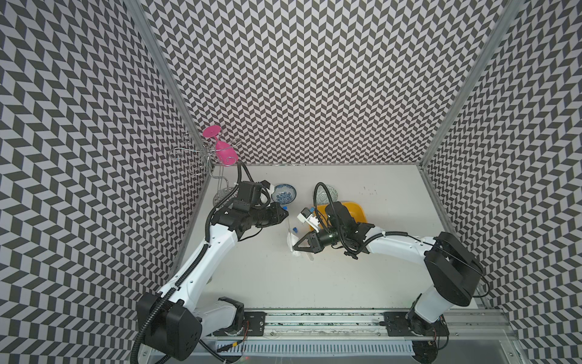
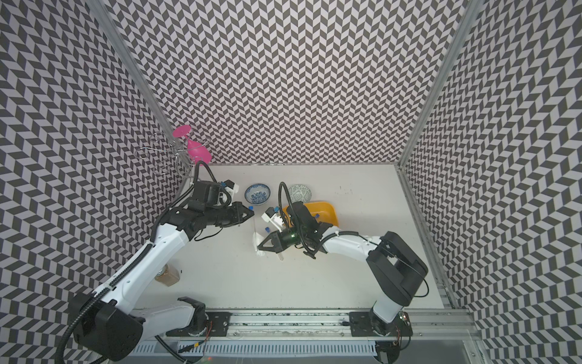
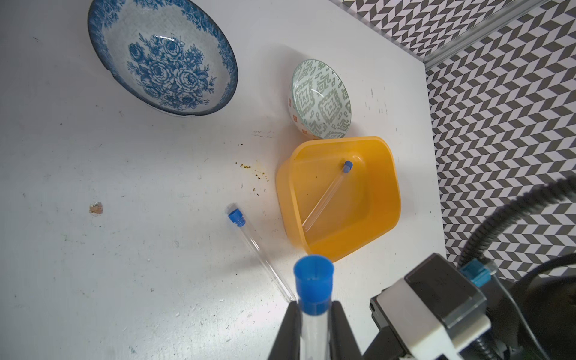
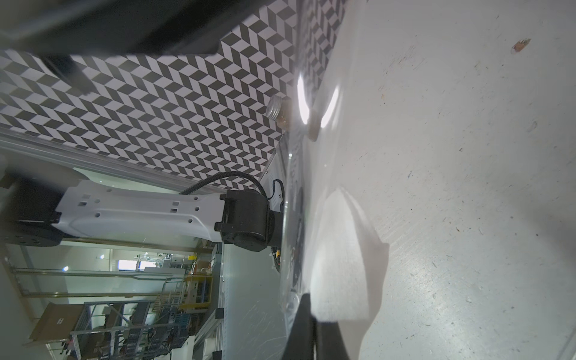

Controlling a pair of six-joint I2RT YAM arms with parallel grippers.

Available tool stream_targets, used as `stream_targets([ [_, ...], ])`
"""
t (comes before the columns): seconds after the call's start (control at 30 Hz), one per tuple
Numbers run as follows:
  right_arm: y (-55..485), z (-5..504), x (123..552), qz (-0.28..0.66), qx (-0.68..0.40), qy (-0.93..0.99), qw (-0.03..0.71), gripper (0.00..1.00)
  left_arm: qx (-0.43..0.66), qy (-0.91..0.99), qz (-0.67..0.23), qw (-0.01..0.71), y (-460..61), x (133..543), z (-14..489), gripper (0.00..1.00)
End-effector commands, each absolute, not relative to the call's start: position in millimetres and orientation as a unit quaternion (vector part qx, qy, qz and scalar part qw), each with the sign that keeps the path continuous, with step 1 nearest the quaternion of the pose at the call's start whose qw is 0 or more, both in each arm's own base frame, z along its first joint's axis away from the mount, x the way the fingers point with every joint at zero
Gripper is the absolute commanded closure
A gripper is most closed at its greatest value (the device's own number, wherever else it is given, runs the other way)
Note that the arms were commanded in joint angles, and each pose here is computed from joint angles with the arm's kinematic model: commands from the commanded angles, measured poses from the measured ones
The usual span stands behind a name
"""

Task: Wipe the exteriors of test tubes
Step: Wipe the dirt from the test tube.

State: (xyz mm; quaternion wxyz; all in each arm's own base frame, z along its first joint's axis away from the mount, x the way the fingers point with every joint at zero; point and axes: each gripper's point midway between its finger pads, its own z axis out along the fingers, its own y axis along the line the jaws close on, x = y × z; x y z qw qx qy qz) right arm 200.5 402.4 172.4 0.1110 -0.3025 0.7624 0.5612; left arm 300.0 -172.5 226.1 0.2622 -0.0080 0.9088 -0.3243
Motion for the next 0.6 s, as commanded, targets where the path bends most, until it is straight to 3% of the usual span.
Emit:
stream_targets([
  [0.0,410.0,205.8,201.3,0.586,-0.328,0.726,0.145,1.00,-0.002,0.910,-0.320,0.266,-168.5,292.7,224.8,0.85],
  [0.57,435.1,203.1,233.7,0.585,-0.339,0.721,0.152,1.00,0.000,0.900,-0.349,0.262,-176.2,279.8,236.1,0.85],
])
